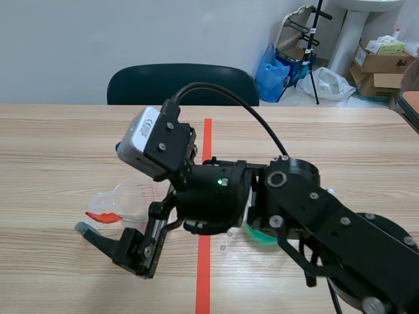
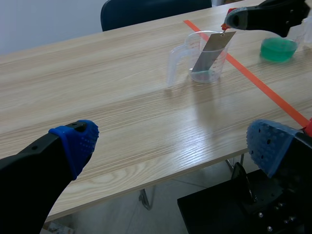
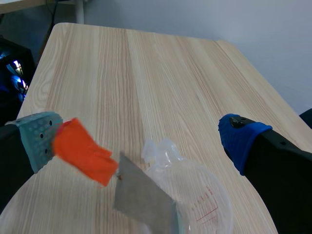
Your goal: Do the redox reaction experiment
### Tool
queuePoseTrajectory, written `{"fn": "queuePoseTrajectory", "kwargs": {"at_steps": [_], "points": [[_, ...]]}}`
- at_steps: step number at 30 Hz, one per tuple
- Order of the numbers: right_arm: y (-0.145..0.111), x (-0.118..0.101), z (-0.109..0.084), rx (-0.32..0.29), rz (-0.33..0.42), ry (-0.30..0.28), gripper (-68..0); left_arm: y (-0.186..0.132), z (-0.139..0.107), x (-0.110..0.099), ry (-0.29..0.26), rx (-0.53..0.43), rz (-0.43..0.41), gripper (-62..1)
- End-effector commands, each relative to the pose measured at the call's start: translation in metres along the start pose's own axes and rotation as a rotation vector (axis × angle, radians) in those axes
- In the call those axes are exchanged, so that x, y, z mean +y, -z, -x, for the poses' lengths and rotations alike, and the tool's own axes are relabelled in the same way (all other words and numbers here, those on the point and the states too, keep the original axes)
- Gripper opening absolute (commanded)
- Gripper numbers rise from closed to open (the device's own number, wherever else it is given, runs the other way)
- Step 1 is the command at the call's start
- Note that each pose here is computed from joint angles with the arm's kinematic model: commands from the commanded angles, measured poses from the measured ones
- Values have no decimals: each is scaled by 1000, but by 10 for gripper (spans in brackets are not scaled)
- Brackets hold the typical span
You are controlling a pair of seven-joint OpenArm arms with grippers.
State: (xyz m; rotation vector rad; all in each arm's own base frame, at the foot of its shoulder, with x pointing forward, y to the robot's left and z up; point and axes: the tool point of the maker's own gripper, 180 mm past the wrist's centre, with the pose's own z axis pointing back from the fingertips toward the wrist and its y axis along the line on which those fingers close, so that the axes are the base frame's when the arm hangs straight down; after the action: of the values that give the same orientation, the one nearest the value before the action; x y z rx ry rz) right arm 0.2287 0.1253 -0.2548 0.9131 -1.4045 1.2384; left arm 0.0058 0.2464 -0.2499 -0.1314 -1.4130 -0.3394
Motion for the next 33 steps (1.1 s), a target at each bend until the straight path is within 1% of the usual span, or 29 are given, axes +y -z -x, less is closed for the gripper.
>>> {"fn": "queuePoseTrajectory", "kwargs": {"at_steps": [1,4,8,9,13,16,20,21,25,30,33], "points": [[-8,-5,-16,-40,21,-24,4,2,-6,0,0,-28,-4,14],[-25,-5,-25,-58,53,-11,4,2,-8,0,0,-42,-4,14],[-51,-12,-35,-50,115,6,4,1,-20,-1,-4,-110,-10,14],[-58,-14,-35,-39,136,5,4,2,-23,-2,-1,-125,-15,14],[-81,-25,-36,20,228,-29,4,8,-36,-9,30,-180,-23,14],[-99,-32,-42,30,291,-15,4,16,-44,-19,63,-211,4,14],[-127,-42,-53,20,384,13,4,19,-52,-25,111,-242,-24,14],[-133,-43,-56,20,405,15,4,20,-54,-25,120,-248,-34,14],[-153,-44,-60,41,447,24,4,21,-57,-28,123,-260,-65,14],[-175,-45,-66,48,510,51,4,24,-59,-32,134,-262,-61,14],[-183,-47,-73,43,536,47,4,30,-56,-31,137,-231,-57,14]]}}
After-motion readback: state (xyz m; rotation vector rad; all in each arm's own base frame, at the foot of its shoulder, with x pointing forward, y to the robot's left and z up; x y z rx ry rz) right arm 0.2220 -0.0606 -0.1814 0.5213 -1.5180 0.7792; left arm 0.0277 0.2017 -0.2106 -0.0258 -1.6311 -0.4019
